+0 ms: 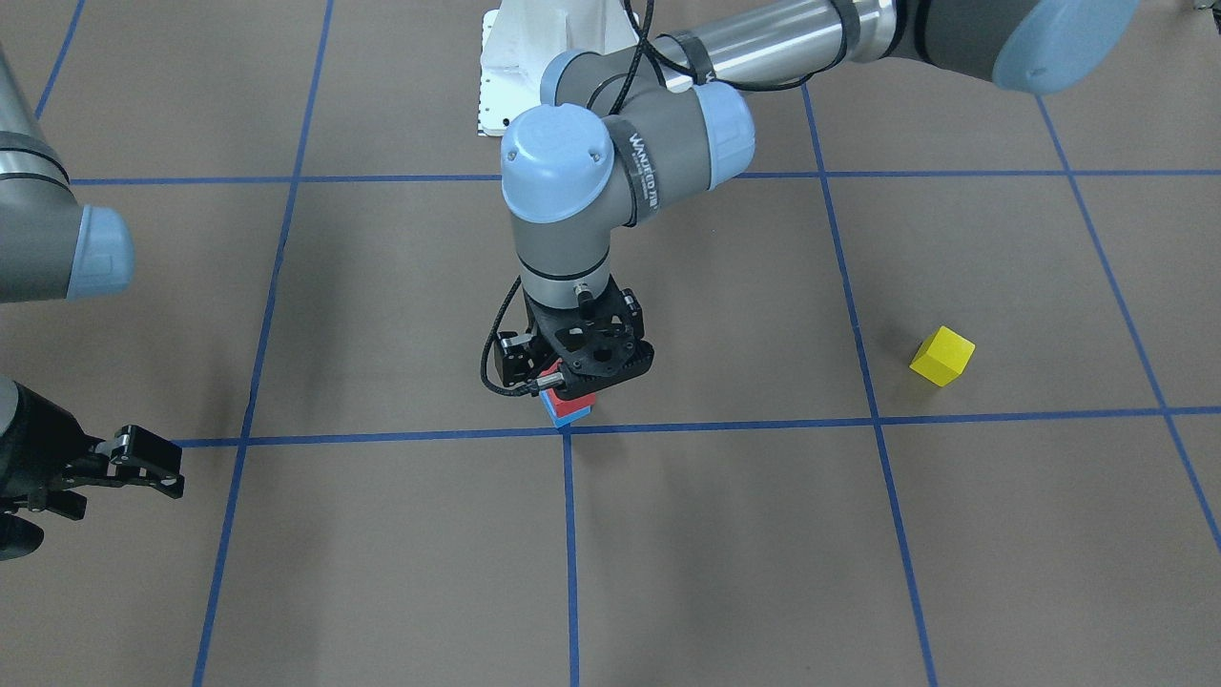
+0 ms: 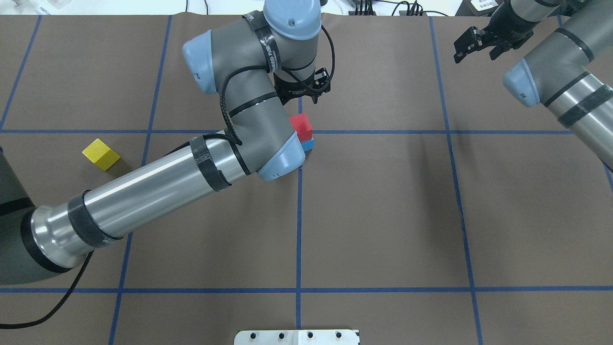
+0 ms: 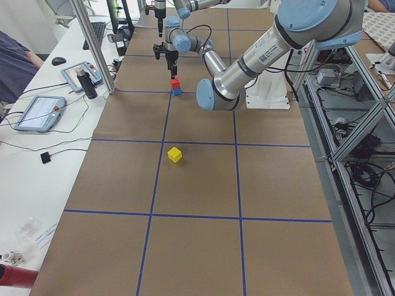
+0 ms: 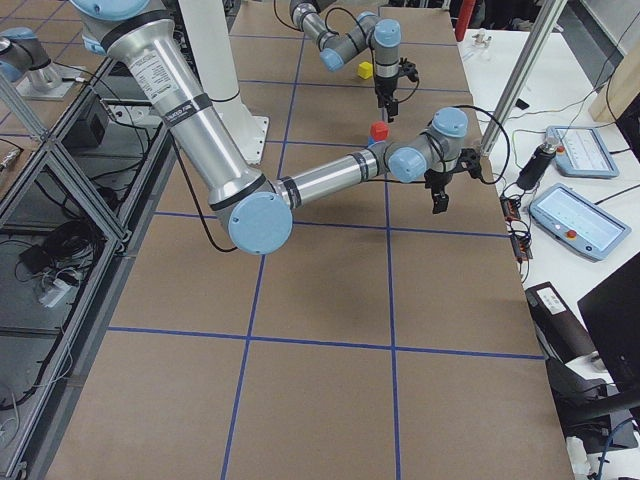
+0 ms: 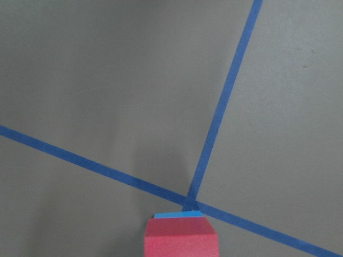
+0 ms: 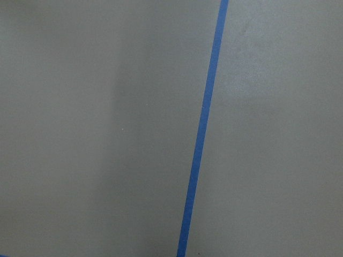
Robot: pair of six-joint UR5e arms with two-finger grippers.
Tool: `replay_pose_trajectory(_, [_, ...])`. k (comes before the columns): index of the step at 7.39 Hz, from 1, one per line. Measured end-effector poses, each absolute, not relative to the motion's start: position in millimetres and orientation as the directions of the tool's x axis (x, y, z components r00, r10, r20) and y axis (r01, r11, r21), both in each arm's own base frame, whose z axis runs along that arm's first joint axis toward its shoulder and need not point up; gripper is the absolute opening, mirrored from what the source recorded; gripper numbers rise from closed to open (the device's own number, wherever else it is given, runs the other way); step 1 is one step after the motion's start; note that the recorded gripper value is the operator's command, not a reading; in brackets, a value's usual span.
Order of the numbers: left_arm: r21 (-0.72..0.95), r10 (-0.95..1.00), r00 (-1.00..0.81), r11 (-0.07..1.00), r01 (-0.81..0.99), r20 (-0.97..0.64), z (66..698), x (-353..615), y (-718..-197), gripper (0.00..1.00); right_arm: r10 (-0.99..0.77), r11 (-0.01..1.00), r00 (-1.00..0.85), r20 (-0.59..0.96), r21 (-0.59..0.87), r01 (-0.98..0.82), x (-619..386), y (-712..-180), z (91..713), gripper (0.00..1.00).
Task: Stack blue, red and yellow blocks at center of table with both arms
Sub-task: 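Move the left gripper back toward the yellow cube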
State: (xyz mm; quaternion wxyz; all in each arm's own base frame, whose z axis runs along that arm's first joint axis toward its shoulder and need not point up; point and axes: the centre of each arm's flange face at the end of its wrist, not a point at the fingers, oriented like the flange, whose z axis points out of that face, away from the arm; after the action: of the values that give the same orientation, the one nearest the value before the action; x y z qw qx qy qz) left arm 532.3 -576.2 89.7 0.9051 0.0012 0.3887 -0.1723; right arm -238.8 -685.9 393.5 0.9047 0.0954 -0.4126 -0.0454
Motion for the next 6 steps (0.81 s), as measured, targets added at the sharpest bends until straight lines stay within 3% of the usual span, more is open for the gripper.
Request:
replay_pose_trajectory(1, [-0.099,-0.272,0.654,0.952,0.289,-0.706,109,491,-569,1.0,-0.16,0.978,0.655,0.738,0.21,0.003,-239,-686,393,0.99])
replay_pose_trajectory(4, [-0.036,-0.249,0.713,0.953,0.3,-0.656,257,338,-548,1.0,-0.162,0.977,0.655,0.738,0.212,0.002,-239,-686,393,0.99])
replay_pose_trajectory(6, [0.097,-0.05,0.801,0.986,0.134,-0.596,328,286,-544,1.0,-0.162,0.977,0.654,0.739,0.213,0.001,-239,-686,392,0.99])
